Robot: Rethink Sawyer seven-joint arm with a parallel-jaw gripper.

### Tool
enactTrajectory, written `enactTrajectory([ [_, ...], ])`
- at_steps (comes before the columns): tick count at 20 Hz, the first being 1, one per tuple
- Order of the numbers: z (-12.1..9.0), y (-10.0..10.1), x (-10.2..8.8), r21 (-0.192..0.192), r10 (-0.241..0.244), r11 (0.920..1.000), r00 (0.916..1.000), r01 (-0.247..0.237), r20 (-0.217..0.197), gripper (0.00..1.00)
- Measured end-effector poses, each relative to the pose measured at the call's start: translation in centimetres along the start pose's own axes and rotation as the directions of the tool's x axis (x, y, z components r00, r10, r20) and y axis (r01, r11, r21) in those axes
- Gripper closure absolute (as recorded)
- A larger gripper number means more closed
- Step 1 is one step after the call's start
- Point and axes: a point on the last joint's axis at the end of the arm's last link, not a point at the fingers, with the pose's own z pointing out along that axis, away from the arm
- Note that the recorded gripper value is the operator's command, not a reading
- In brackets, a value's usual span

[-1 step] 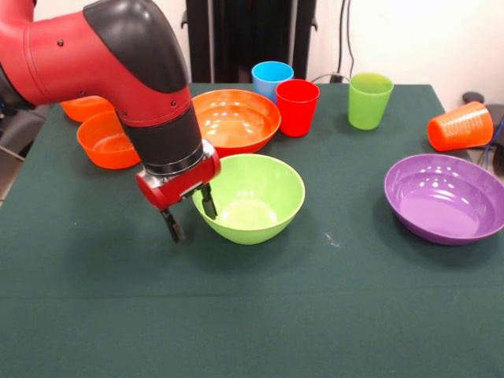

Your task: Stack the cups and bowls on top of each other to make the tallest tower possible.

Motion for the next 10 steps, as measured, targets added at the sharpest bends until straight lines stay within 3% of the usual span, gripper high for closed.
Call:
enactTrajectory([
  [10, -1.6, 0.2, 0.3, 0.021, -0.023, 0.9995, 0.9996, 0.023, -0.017, 0.0],
])
